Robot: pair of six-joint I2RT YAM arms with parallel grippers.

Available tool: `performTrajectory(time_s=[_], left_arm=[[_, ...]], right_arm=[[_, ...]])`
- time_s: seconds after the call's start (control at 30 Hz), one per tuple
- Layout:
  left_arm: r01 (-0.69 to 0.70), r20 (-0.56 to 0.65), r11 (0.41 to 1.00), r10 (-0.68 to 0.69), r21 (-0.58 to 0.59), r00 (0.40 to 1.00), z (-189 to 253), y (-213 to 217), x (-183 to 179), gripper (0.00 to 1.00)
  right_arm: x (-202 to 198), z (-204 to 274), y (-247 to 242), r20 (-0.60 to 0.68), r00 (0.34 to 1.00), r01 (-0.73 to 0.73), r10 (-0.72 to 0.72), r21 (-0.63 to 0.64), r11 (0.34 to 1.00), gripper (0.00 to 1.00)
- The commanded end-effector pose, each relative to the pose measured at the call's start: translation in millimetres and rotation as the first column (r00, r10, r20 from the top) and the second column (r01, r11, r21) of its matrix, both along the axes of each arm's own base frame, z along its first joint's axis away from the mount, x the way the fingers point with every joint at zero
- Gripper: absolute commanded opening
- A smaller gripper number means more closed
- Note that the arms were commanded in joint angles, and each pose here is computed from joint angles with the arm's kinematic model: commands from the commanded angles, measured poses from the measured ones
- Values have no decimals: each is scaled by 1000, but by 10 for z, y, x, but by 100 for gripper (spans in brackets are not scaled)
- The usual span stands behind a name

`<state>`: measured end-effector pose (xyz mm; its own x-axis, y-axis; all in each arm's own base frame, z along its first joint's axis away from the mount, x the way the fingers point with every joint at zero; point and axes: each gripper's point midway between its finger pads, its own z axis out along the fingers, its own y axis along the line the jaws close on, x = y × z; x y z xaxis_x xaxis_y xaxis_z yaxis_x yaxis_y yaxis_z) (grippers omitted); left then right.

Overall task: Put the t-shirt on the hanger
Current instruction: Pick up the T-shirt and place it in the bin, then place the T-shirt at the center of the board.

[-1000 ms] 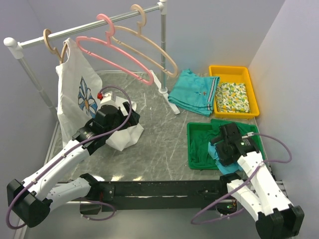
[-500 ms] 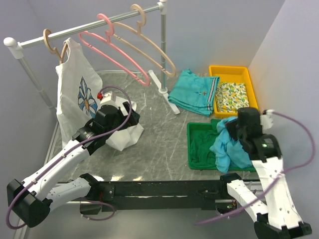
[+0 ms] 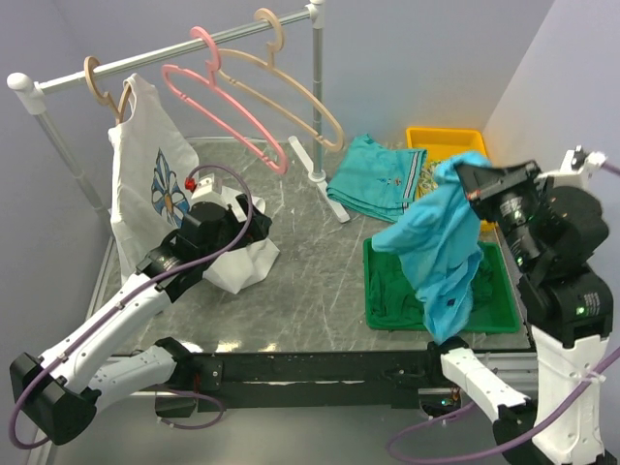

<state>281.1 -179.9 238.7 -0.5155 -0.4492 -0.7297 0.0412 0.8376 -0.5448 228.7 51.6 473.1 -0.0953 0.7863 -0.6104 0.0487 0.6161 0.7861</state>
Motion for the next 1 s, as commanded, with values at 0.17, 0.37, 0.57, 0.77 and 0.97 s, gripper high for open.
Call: performTrajectory(time_s=[0.17,0.37,0.57,0.77,0.97], left_arm=[[-30,77,998,35,-63,996,372,43,0,96],[-47,85,996,53,-70,995,402,93,-23,96],[-70,80,995,76,-73,994,389,150,-49,97],[-94,106,991,103,-93,989,412,241,-107,97],[-67,133,993,79,-94,988,400,213,-110,98]], right_arm=[[-37,969,886,248,904,-349,350,-47,936,0],[-40,966,1380,227,854,-468,469,-59,882,0],[122,117,1845,54,830,-551,555,-75,831,0],[111,-1420,2603,-244,742,-666,625,-166,727,8],[-142,-2051,2752,-348,742,-665,573,-281,692,77]])
